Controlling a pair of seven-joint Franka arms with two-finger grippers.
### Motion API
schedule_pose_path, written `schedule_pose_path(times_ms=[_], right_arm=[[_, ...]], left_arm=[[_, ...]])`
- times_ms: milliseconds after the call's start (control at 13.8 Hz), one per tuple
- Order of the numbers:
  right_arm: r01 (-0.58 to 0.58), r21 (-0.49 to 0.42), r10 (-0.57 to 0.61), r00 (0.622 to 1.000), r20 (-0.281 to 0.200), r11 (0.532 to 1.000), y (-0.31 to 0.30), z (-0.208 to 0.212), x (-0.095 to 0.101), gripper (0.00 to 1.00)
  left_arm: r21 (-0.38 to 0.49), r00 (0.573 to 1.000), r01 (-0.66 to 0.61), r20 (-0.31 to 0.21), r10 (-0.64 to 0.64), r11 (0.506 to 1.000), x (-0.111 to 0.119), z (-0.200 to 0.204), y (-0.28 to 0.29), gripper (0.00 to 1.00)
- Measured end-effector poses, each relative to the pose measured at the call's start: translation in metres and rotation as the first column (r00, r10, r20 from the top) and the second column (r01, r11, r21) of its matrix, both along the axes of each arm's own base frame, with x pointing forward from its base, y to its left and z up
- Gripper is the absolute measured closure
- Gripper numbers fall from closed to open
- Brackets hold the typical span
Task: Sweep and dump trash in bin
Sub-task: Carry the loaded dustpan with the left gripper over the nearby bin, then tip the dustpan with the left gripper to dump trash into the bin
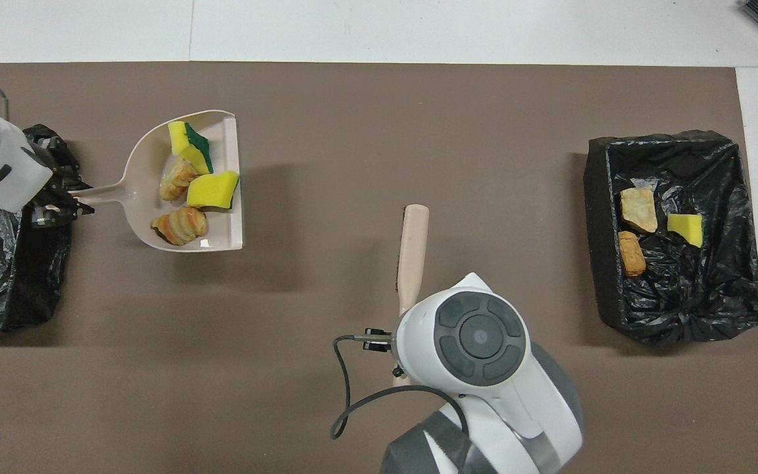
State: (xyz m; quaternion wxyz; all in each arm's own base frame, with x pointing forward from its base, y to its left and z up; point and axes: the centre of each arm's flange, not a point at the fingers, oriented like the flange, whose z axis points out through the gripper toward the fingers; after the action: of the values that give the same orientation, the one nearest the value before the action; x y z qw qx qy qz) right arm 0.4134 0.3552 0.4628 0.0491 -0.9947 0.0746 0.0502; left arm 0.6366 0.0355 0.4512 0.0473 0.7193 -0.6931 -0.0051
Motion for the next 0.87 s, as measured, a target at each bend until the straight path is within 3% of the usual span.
schedule_pose_path(times_ms=[218, 509, 872], right_arm=[[0.019, -0.001, -0.019, 1.0, -0.01, 1.0, 0.064, -0.019, -0.035, 0.74], [-0.11, -0.041, 0.108, 0.992, -0.058, 0.993, 0.103, -0.057, -0.076, 0.74], [-0.212, -0.073, 0.204, 0.973, -0.107, 0.975, 0.12, -0.092, -0.097, 0.74]], left_arm=[[-0.002, 1.0, -0.001, 0.015, 0.001, 1.0, -0.002, 0.02, 0.051, 0.69], [0.055, 0.999, -0.023, 0.025, 0.022, 0.998, -0.014, 0.036, 0.127, 0.69], [0.126, 0.999, -0.004, 0.048, -0.002, 0.992, -0.046, 0.058, 0.235, 0.69]])
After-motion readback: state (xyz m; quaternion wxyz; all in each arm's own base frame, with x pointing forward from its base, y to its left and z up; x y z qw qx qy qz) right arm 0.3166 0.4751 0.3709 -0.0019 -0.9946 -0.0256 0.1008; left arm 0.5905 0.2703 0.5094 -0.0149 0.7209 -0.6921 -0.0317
